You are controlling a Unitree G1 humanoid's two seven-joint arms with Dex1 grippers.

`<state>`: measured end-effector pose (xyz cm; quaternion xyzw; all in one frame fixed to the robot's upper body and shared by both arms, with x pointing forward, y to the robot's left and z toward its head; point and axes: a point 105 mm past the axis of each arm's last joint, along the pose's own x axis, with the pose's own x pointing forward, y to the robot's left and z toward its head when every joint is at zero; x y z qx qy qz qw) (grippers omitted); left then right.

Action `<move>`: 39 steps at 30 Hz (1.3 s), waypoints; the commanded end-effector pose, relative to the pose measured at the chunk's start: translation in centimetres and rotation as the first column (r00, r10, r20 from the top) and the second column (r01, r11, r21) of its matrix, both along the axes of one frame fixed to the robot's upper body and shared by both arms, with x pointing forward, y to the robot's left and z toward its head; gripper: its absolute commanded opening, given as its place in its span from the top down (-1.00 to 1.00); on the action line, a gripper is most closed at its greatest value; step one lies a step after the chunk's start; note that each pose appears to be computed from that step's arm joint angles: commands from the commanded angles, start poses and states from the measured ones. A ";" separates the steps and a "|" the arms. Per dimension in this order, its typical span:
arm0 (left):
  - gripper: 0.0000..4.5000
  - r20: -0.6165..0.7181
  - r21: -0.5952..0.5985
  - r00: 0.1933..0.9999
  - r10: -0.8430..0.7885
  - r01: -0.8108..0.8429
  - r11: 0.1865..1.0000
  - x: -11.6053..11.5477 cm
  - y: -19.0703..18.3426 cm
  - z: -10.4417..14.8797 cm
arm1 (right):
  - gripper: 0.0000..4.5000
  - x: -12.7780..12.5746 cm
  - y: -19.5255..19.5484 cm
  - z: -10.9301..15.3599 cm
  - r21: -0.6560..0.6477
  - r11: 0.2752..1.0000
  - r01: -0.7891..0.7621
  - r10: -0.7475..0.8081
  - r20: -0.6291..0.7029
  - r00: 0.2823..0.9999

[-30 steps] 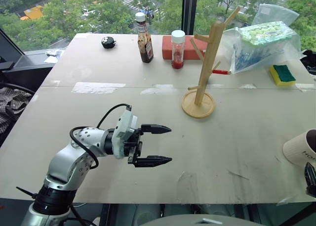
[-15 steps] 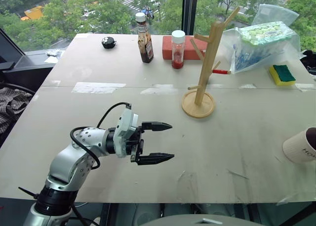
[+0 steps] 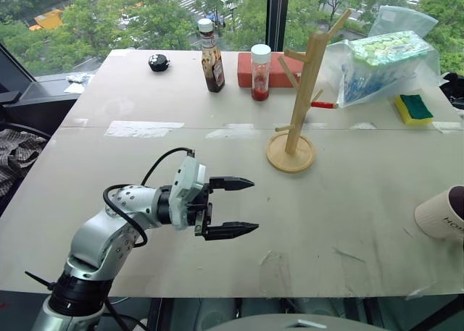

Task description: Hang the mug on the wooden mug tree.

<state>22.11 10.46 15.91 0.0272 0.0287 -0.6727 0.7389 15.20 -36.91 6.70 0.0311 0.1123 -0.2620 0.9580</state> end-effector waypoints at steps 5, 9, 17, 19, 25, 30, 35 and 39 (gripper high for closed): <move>-1.00 0.059 -0.008 0.998 -0.036 0.037 0.999 -0.4 -0.5 1.5 | 0.52 2.6 -2.4 -0.4 -0.022 0.999 -0.035 0.036 0.047 0.998; -1.00 0.065 -0.023 0.997 -0.039 0.041 0.999 -0.3 -0.6 1.9 | 0.98 3.4 -2.7 -0.6 -0.027 0.997 -0.079 0.080 0.064 0.995; -1.00 0.080 -0.057 0.997 0.004 0.000 0.998 0.1 -0.6 2.2 | 0.98 4.7 -1.6 1.5 -0.184 0.955 -0.234 0.251 0.078 0.965; -1.00 0.113 -0.096 0.989 0.095 -0.084 0.992 1.1 -0.4 2.7 | 0.98 6.3 0.9 4.0 -0.267 0.889 -0.371 0.408 0.094 0.908; -1.00 0.117 -0.228 0.968 0.221 -0.190 0.955 2.7 1.4 3.0 | 0.98 9.2 9.0 9.7 -0.388 0.528 -0.755 0.816 -0.012 0.577; -1.00 0.018 -0.230 0.991 0.134 -0.127 0.965 1.8 3.2 3.4 | 0.98 12.2 12.6 14.0 -0.437 0.269 -0.858 0.920 -0.148 0.364; -1.00 0.008 -0.208 0.990 0.143 -0.138 0.968 1.5 4.3 2.6 | 0.98 15.8 15.4 16.1 -0.454 0.195 -0.869 0.950 -0.134 0.283; -1.00 0.009 -0.222 0.985 0.175 -0.169 0.960 1.3 4.6 3.2 | 0.98 17.7 17.3 17.8 -0.458 0.129 -0.880 0.966 -0.144 0.217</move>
